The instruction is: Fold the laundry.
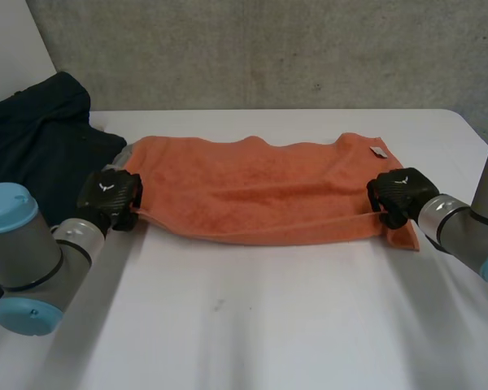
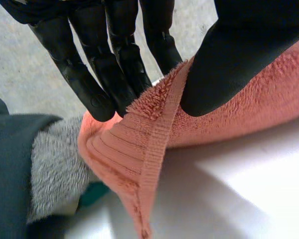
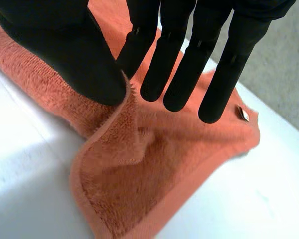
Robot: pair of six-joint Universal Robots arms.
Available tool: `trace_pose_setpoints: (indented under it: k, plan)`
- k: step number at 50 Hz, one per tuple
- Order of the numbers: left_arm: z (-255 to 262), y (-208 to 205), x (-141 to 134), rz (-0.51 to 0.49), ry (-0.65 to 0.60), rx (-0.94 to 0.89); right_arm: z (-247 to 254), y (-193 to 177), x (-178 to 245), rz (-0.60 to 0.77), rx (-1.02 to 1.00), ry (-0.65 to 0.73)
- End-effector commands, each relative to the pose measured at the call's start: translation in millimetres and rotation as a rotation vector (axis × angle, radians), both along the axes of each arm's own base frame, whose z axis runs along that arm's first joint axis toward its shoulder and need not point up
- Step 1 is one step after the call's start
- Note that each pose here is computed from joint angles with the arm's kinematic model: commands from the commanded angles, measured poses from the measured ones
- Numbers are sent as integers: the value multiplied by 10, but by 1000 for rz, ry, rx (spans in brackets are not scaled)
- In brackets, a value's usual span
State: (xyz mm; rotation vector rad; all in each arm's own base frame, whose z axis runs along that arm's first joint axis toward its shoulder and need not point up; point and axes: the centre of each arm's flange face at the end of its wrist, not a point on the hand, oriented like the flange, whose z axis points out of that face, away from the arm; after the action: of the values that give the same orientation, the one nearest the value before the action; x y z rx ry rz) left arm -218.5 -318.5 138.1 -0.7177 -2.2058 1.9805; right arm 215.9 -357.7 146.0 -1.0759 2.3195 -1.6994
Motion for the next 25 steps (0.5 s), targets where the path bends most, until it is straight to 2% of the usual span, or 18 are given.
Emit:
trace_pose_setpoints:
  k: [1, 17, 22, 25]
  plan:
    - [183, 17, 42, 16, 8, -9, 36, -55, -123, -72, 58, -21]
    - [257, 1, 124, 46, 11, -24, 87, -49, -366, -198, 254, -147]
    - [274, -44, 196, 71, 8, -28, 137, -58, -403, -158, 225, -109]
    - [275, -46, 217, 72, 8, -22, 99, -51, -442, -118, 207, -33]
